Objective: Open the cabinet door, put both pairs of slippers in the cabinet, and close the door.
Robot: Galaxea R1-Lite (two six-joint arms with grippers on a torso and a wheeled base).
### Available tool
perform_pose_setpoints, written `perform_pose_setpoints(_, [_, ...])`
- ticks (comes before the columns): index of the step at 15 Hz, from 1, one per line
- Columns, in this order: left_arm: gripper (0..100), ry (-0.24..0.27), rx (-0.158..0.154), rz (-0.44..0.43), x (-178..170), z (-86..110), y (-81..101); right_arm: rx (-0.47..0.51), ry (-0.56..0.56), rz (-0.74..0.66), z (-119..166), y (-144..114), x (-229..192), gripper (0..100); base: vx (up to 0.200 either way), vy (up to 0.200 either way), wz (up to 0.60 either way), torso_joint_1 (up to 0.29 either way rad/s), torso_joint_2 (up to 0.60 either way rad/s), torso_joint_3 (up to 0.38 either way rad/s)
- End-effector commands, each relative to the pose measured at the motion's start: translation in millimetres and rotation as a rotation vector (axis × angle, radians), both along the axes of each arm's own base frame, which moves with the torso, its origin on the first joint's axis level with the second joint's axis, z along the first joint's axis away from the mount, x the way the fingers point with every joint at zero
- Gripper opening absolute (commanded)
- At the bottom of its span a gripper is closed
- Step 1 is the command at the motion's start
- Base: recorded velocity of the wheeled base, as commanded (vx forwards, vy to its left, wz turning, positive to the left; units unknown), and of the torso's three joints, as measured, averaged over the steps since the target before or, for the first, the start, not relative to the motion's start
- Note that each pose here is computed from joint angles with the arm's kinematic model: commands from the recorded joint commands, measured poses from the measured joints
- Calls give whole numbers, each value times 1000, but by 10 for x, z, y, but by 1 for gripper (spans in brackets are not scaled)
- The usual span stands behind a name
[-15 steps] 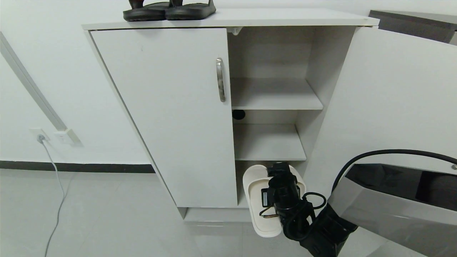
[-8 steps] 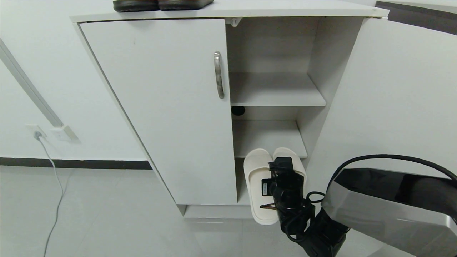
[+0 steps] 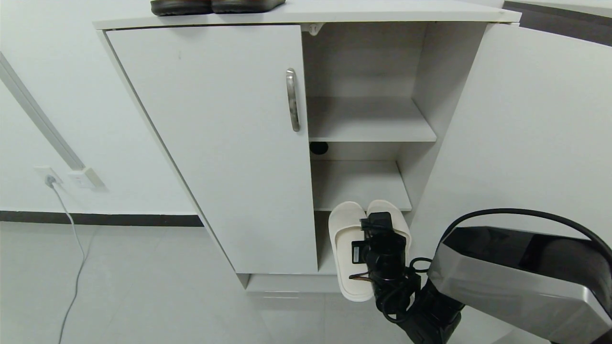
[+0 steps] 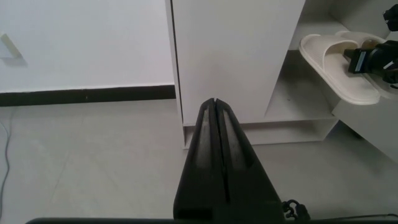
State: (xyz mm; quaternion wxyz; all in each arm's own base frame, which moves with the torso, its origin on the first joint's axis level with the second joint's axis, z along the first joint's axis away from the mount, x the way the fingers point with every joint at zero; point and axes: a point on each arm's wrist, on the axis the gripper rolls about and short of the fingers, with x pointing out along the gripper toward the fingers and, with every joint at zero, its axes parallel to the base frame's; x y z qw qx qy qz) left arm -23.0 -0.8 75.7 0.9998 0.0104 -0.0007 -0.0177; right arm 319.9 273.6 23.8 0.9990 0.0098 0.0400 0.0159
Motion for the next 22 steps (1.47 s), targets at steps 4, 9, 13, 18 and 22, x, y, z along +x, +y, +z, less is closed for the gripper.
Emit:
perform_pose_setpoints(4, [0, 4, 1, 0, 2, -1, 0, 3, -4, -2, 11, -1, 7, 0, 150, 0, 0, 1, -2, 3])
perform_pose_setpoints(9, [0, 4, 1, 0, 2, -1, 0, 3, -4, -2, 9, -8, 10, 0, 200, 0, 0, 3, 0, 2])
perform_pose_setpoints(13, [0, 1, 5, 0, 1, 0, 0, 7, -11, 5, 29, 22, 41, 0, 100, 0, 0, 1, 1, 4])
perform_pose_setpoints(18, [0, 1, 4, 0, 1, 0, 0, 7, -9, -31, 24, 89, 425, 0, 0, 0, 0, 0, 0, 0])
perform_pose_setpoints(22, [0, 1, 4, 0, 1, 0, 0, 7, -2, -26, 179, 71, 724, 0, 0, 0, 0, 0, 0, 0])
